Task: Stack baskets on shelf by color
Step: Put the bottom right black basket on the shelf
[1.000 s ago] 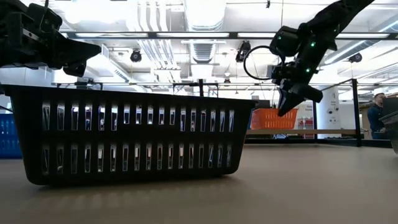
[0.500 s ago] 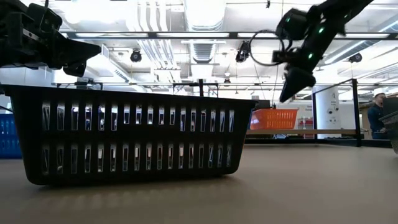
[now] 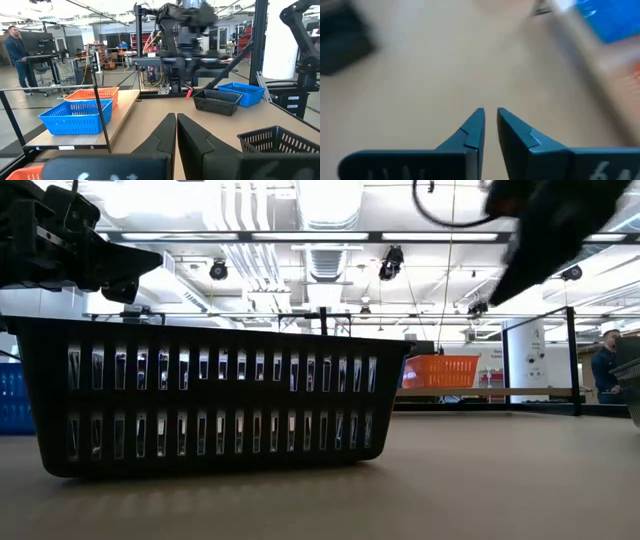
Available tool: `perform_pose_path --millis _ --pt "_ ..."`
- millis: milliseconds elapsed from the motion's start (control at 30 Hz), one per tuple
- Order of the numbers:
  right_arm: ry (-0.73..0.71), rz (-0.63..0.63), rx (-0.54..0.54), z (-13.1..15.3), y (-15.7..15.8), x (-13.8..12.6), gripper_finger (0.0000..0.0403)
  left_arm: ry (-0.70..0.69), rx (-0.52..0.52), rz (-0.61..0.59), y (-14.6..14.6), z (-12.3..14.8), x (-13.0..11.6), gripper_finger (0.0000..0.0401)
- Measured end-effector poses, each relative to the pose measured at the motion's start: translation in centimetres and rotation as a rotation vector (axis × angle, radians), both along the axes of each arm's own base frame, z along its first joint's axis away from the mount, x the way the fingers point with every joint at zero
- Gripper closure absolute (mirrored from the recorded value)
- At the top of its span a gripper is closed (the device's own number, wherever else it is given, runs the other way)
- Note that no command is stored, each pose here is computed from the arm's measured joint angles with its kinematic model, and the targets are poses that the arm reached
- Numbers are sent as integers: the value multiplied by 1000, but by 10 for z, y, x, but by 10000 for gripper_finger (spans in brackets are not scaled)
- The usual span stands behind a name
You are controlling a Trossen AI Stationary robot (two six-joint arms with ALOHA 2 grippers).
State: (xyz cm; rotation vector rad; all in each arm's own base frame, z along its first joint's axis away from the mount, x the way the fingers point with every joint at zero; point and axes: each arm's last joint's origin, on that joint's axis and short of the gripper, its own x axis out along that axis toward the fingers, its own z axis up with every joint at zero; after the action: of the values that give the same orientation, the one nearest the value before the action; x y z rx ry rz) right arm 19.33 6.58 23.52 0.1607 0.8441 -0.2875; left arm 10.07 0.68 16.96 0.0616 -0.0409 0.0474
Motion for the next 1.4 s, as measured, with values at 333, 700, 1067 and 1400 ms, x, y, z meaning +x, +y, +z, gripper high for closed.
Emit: perform_pose_path --millis 333,700,1067,1400 --pt "-123 -244 421 -20 89 -19 389 0 0 0 0 0 0 401" --pt "207 -236 595 -18 117 -9 319 0 0 0 0 0 0 401" --pt "463 -184 353 -23 146 15 240 0 0 0 0 0 0 401" --pt "616 -181 175 -54 156 29 251 1 0 0 0 0 0 401"
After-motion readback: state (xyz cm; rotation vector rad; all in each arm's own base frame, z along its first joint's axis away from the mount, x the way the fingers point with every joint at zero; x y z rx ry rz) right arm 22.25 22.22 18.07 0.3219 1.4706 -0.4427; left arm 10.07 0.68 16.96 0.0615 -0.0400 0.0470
